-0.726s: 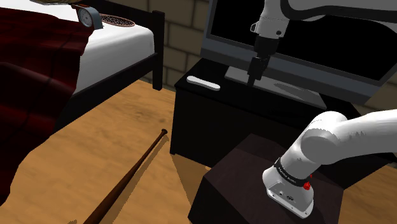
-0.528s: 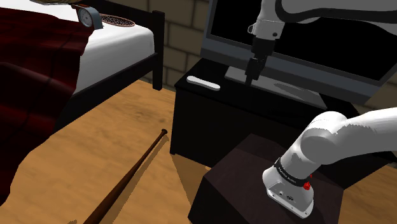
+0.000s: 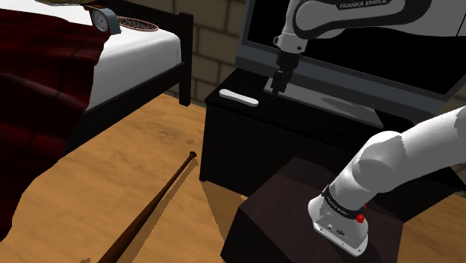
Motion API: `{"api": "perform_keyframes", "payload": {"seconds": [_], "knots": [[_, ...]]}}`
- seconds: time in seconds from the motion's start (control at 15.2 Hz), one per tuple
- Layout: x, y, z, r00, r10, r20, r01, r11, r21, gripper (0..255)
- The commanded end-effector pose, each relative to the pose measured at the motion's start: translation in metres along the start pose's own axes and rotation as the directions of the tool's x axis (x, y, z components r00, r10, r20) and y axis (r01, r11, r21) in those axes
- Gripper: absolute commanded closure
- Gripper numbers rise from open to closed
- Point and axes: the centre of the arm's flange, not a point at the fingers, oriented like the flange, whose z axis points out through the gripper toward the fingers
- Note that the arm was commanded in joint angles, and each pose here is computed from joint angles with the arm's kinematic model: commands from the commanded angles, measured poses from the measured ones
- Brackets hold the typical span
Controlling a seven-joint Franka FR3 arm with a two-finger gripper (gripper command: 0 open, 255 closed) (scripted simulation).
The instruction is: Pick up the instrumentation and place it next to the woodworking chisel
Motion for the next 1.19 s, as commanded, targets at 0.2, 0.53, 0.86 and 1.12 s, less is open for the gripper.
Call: {"api": "perform_keyframes", "payload": {"seconds": [0.2, 0.53, 0.86, 1.12], "knots": [[0.046, 0.035, 0.025, 0.999, -0.045, -0.019, 0.045, 0.999, -0.008, 0], [0.094, 0.068, 0.048, 0.995, -0.089, -0.038, 0.089, 0.996, -0.016, 0], [0.145, 0.1, 0.07, 0.99, -0.133, -0.056, 0.132, 0.991, -0.025, 0], [0.186, 0.123, 0.086, 0.983, -0.168, -0.07, 0.166, 0.986, -0.032, 0]]}}
